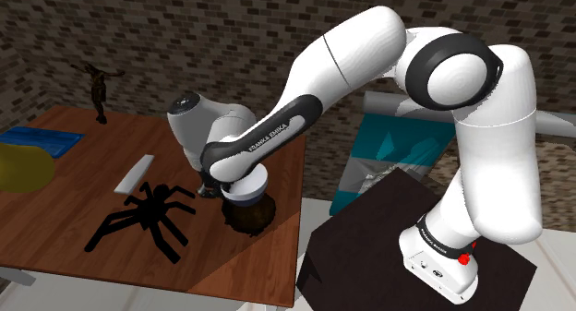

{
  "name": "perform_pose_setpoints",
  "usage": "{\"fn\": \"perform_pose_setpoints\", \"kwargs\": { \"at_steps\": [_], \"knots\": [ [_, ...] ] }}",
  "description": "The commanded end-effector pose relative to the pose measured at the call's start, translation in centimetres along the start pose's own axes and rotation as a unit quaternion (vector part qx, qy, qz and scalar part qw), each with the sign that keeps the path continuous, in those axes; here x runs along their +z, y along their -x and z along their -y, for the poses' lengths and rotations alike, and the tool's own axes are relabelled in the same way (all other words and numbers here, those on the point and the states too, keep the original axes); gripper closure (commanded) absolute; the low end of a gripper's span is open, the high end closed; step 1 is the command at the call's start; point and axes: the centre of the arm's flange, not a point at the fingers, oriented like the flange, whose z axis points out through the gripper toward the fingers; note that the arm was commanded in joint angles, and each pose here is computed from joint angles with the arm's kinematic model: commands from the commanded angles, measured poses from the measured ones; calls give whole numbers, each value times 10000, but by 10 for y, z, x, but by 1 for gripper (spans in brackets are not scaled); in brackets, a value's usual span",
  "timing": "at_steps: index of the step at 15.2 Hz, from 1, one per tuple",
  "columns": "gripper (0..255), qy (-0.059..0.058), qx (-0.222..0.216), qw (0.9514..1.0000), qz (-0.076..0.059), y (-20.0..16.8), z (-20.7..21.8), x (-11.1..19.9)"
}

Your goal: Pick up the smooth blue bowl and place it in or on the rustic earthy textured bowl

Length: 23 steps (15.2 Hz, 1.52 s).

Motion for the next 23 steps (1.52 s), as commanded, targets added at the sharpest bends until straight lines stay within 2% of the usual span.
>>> {"fn": "perform_pose_setpoints", "kwargs": {
  "at_steps": [1, 6, 14, 15, 20, 23],
  "knots": [
    [255, -2, 0, 10000, -4, -1, 1, 10],
    [255, -2, 0, 10000, -4, -2, 3, 36],
    [255, -2, 0, 10000, -4, -2, 3, 36],
    [0, -2, 0, 10000, -4, -2, 3, 36],
    [0, -2, 0, 10000, -4, -2, 3, 36],
    [0, -2, 0, 10000, -4, -2, 3, -4]
  ]
}}
